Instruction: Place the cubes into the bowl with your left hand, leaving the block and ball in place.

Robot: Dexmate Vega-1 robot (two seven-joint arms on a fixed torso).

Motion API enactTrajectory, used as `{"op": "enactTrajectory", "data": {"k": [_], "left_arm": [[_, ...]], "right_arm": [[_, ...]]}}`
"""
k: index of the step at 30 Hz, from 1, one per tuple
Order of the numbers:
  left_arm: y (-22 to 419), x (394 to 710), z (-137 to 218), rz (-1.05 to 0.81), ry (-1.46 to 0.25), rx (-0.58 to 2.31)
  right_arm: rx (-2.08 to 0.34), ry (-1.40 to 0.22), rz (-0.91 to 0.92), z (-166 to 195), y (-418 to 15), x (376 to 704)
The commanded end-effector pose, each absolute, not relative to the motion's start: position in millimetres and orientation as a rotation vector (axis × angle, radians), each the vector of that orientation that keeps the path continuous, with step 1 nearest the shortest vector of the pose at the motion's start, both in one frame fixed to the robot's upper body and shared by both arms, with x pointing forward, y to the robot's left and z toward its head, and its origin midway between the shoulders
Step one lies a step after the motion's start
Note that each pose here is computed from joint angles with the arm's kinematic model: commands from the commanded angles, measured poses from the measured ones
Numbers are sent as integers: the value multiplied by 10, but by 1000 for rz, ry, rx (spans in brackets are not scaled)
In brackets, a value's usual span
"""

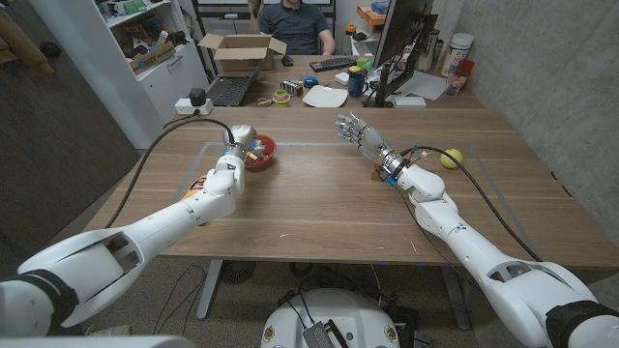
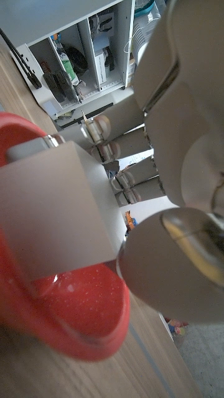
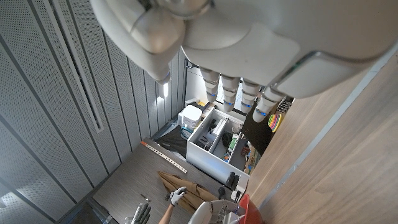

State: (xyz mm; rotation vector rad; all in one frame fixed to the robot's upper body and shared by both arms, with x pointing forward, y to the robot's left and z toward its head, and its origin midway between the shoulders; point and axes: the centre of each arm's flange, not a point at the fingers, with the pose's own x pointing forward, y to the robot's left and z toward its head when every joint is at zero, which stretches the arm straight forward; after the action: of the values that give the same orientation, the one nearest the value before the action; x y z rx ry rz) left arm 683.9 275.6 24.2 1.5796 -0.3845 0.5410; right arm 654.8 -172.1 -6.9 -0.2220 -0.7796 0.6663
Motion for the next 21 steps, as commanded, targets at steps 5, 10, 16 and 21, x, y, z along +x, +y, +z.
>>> {"op": "enactTrajectory", "data": {"k": [5, 10, 16, 21], "left_arm": [[2732, 6726, 466, 520, -338, 1636], [2709, 6652, 533, 529, -344, 1656], [2727, 6639, 556, 494, -290, 1653], [2731, 6661, 500, 489, -280, 1669]], "right_arm": [[-228, -766, 670, -69, -1691, 6639], [-222, -767, 676, -58, -1671, 6656], [-224, -774, 683, -49, -1661, 6654], [-216, -779, 684, -58, -1665, 6649]]}}
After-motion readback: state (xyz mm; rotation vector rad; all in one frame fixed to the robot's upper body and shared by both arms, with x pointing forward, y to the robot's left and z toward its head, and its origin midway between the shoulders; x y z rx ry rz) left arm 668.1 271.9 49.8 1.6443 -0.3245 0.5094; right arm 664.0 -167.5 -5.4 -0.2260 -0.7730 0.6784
